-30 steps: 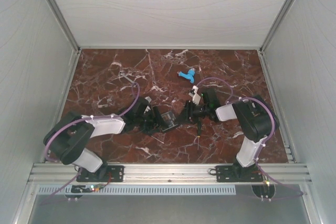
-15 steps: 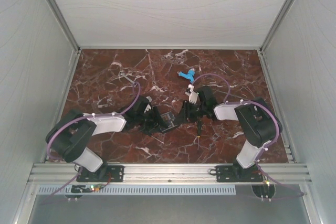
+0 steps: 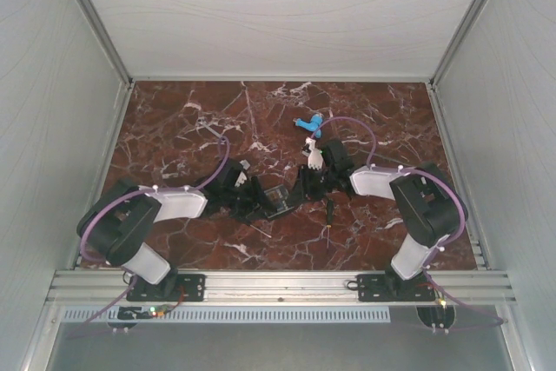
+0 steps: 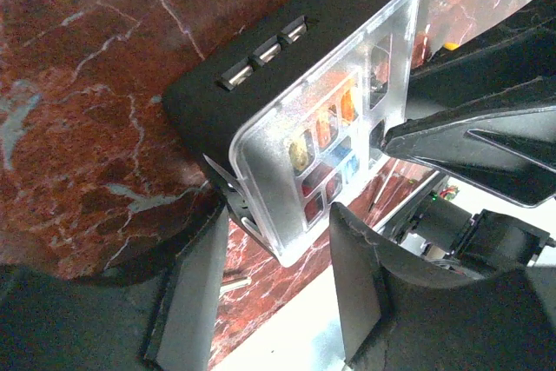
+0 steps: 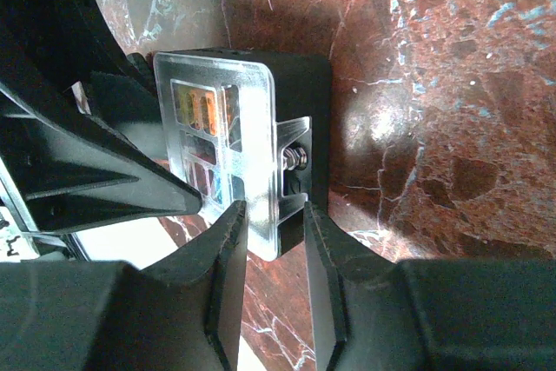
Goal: Snap on the fuse box
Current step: Close the fuse box cover on the fuse box base.
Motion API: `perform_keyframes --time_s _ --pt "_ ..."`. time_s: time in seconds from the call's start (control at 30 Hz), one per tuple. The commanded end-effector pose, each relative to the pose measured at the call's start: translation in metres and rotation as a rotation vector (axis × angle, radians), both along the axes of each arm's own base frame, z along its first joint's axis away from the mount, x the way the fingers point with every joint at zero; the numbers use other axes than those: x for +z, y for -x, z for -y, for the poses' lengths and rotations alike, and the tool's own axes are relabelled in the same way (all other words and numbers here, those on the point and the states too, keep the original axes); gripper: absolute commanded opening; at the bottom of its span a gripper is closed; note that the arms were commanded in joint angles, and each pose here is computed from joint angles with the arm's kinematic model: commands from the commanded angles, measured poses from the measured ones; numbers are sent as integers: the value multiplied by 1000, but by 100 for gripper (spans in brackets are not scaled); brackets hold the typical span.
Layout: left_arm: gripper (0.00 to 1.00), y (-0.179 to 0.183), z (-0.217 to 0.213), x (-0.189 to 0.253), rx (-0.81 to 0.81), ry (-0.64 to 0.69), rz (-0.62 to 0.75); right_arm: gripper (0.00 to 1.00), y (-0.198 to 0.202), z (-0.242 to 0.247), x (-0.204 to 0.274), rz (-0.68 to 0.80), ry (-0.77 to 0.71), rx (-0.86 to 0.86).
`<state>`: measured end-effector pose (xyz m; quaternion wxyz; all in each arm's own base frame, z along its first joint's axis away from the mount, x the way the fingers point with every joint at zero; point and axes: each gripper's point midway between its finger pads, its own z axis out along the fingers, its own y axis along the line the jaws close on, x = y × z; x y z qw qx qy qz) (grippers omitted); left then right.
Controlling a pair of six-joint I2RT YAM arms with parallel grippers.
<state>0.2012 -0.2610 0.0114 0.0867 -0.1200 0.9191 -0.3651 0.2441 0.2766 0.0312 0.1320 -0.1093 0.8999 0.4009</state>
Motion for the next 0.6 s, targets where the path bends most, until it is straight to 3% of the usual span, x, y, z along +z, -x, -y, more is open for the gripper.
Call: perform_keyframes --time_s 0.0,0.27,0.4,0.57 --pt "25 29 -41 -55 16 -210 -113 21 24 20 -48 -30 204 15" --pt "25 26 -51 -58 -29 -385 -62 21 23 24 -41 25 253 16" --pt "26 26 -44 -54 -34 -343 -59 21 24 21 -38 25 229 25" --pt "30 12 -23 -31 -40 -241 1 23 17 8 -8 22 51 -1"
